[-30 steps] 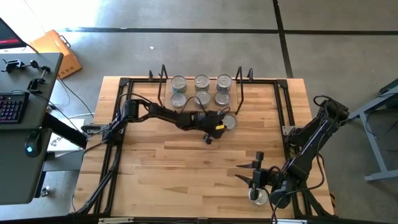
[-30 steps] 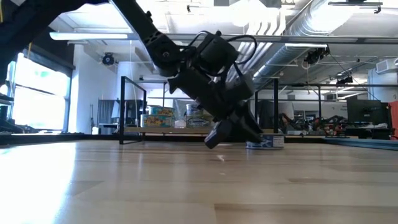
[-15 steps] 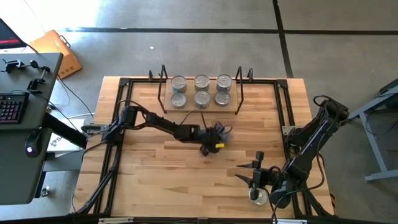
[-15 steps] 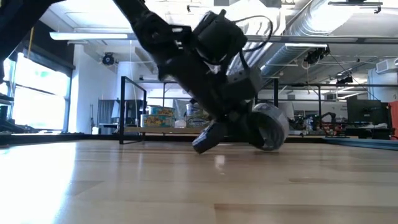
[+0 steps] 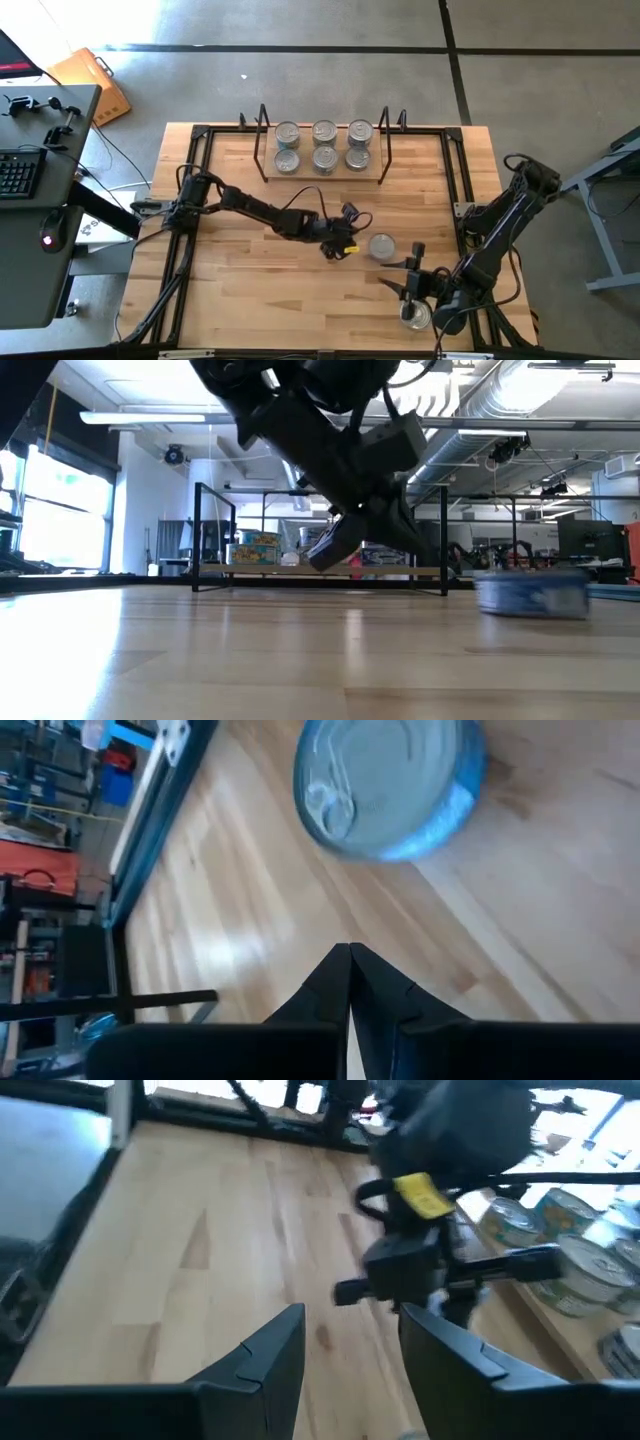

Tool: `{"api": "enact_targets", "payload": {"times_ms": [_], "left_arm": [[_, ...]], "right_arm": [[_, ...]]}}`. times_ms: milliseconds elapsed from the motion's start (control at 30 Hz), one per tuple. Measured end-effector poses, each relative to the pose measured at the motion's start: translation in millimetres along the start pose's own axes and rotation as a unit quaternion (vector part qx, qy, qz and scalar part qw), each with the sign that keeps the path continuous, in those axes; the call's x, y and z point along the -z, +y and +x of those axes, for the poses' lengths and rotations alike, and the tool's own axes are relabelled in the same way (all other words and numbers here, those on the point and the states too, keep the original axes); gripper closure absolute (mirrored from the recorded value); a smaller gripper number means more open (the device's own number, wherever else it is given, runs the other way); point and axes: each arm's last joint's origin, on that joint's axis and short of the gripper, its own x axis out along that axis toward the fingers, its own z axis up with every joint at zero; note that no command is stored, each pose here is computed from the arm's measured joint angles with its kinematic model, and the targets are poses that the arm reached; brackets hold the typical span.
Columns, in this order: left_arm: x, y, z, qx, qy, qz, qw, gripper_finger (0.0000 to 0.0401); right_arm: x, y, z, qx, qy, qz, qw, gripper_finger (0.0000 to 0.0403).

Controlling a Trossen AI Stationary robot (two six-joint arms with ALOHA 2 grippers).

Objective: Stack canned seafood by type on shelf
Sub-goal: Stack the blue tuna can on top of the blue tuna can on the shelf

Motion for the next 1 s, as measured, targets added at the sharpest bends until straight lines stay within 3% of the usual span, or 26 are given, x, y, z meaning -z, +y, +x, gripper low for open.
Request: {"api": "enact_targets", "payload": {"times_ms": [100, 233, 333, 500, 633, 767, 833, 1000], "left_arm": [[0.5, -3.1, -0.4, 0.01, 0.007, -0.008, 1.0, 0.0401], [1.6, -5.2, -0.6, 0.018, 0.015, -0.03, 0.999, 0.0401], [1.1, -6.2, -0.6, 0.037, -0.001, -0.041, 0.998, 0.0401], [3.6, -3.5, 1.7, 0.082, -0.046, -0.075, 0.993, 0.0401], [7.2, -1.0, 3.0, 0.079, -0.037, -0.091, 0.992, 0.0401], [1.9, -5.8, -3.1, 0.057, -0.003, -0.077, 0.995, 0.0401], [-1.3, -8.6, -9.1, 0.053, 0.017, -0.069, 0.996, 0.0401], [4.4, -17.7, -25.6, 0.051, 0.072, -0.086, 0.992, 0.0401]], "right_arm": [[4.1, -3.2, 8.5, 0.02, 0.015, 0.022, 0.999, 0.0247], [18.8, -18.4, 21.5, 0.026, 0.123, 0.075, 0.989, 0.0242], [32.3, -31.6, 26.5, 0.052, 0.228, 0.113, 0.966, 0.0234], [50.7, -44.6, 35.0, 0.088, 0.39, 0.133, 0.907, 0.0233], [61.0, -53.1, 51.4, 0.113, 0.438, 0.131, 0.882, 0.024], [89.2, -68.5, 70.4, 0.086, 0.478, 0.134, 0.864, 0.025], [104.3, -77.5, 79.0, 0.08, 0.479, 0.122, 0.866, 0.0257], [97.5, -82.1, 112.6, 0.011, 0.337, 0.119, 0.934, 0.0267]]}}
